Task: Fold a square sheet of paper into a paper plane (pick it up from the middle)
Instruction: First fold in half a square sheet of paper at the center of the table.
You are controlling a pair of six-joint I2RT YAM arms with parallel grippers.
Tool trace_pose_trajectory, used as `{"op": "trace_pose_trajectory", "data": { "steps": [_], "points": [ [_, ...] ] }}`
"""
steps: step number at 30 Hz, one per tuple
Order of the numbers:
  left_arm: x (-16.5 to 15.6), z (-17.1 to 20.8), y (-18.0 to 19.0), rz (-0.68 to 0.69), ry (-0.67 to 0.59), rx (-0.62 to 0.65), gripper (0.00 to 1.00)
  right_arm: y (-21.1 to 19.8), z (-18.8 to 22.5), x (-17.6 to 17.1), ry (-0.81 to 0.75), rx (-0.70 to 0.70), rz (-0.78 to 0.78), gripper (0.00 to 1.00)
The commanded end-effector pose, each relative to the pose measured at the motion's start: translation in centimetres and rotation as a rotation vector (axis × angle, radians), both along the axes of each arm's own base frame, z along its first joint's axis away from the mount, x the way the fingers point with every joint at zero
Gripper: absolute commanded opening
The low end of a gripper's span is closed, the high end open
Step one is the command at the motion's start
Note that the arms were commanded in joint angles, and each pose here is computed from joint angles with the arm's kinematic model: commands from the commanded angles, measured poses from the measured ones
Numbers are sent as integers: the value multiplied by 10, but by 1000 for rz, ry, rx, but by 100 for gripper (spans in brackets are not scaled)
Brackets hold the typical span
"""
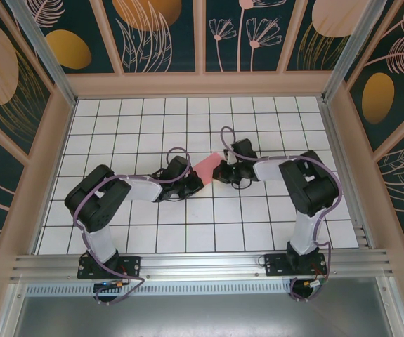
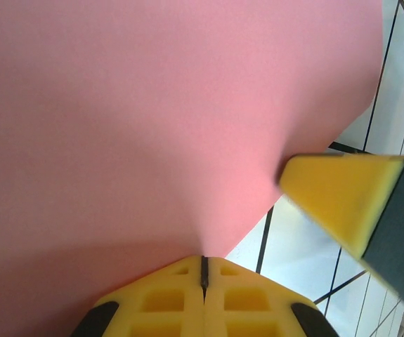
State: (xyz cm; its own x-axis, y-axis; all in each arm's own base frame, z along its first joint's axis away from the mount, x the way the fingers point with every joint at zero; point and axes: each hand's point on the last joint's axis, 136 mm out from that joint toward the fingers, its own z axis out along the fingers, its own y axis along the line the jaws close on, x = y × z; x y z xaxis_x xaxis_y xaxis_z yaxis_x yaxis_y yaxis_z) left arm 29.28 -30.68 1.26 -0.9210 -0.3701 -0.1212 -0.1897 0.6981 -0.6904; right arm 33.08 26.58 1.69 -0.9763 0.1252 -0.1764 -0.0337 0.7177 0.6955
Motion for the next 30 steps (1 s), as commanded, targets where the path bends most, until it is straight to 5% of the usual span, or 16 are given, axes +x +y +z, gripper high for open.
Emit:
{"op": "trace_pose_trajectory", "data": {
  "steps": [1, 16, 23, 30],
  "points": [
    [-37, -42, 34, 18, 154, 156, 0, -49, -33, 20, 0, -135, -121, 0],
    [-34, -39, 32, 15, 141, 155, 0, -77, 1, 62, -91, -130, -199, 0],
    [-26, -31, 26, 9, 113, 139, 0, -49, 29, 38, -136, -30, -131, 0],
    [-18, -17, 17, -10, 74, 113, 0, -14, 4, 9, -65, -15, -50, 0]
  ]
}}
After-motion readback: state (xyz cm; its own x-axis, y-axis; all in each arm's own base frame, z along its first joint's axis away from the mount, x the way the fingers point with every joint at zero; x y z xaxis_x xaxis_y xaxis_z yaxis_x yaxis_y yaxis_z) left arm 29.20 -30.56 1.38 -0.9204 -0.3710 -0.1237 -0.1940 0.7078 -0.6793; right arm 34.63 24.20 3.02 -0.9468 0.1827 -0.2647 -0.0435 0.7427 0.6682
